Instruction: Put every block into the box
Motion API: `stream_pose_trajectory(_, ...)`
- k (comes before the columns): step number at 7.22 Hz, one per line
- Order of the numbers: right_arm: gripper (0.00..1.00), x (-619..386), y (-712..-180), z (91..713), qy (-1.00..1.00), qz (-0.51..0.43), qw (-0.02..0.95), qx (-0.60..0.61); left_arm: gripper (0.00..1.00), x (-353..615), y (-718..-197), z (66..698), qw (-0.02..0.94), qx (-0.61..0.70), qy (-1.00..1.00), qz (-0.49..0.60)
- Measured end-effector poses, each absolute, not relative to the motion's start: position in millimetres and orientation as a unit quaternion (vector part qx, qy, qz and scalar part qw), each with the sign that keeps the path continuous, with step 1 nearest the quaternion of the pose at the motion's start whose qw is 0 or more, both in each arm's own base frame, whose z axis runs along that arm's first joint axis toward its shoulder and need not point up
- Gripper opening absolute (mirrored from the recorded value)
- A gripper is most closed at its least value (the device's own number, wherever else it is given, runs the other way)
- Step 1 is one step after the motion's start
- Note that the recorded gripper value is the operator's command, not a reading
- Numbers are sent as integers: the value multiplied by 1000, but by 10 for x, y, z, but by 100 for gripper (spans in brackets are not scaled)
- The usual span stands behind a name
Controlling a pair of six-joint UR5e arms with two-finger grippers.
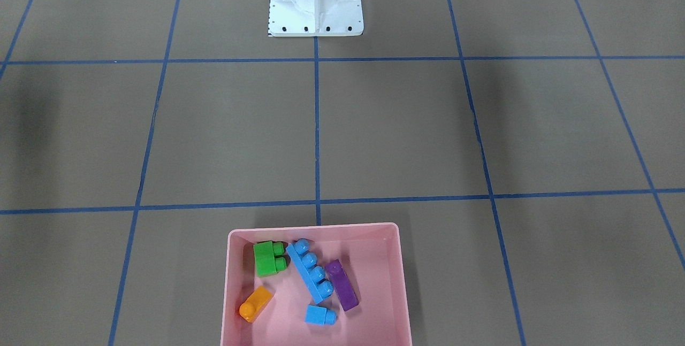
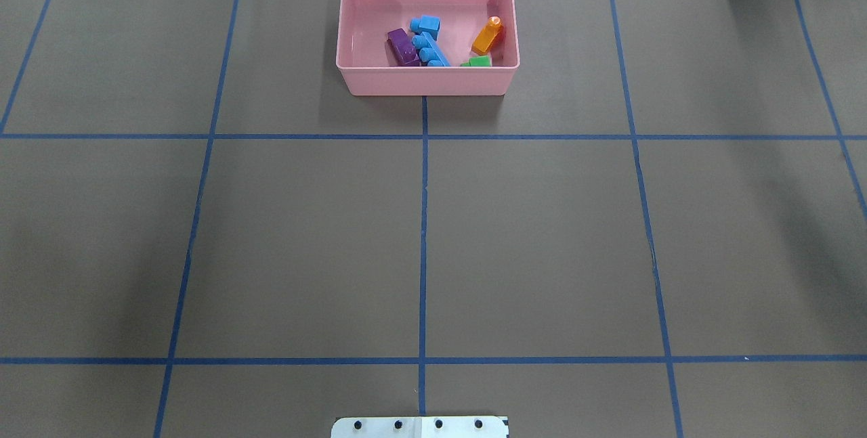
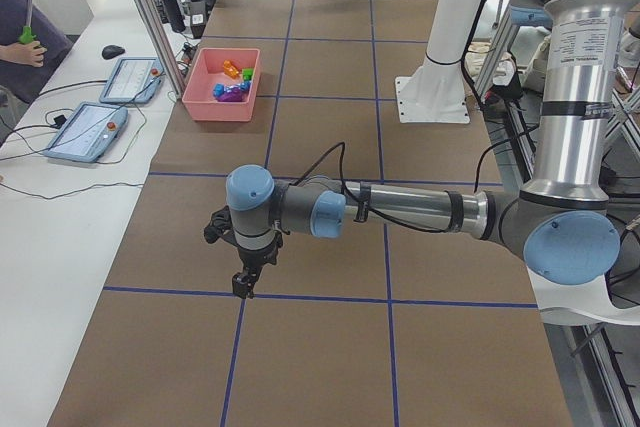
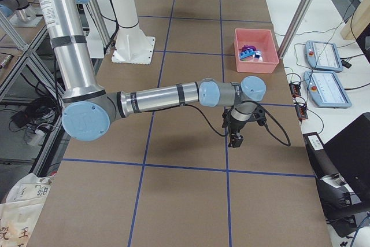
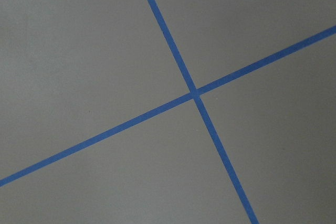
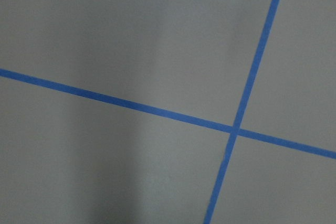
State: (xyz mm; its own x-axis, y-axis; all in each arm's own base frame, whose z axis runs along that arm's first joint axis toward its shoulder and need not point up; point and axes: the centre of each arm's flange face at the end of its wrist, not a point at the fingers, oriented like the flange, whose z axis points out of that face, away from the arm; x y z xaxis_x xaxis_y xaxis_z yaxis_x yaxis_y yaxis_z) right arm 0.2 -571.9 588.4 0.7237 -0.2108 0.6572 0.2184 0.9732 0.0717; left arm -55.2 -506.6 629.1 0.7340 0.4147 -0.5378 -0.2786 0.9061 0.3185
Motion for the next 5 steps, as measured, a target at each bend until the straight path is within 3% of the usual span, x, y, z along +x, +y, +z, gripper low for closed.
stream_pose_trajectory(2, 100, 345, -5313, 6215, -362, -80, 929, -12, 100, -671, -4975, 6369, 929, 103, 315, 162)
stream_pose_trajectory(5, 100, 678, -4500, 6110, -384, -46, 922, 11, 100, -695, -4972, 6399, 938, 79, 324, 98)
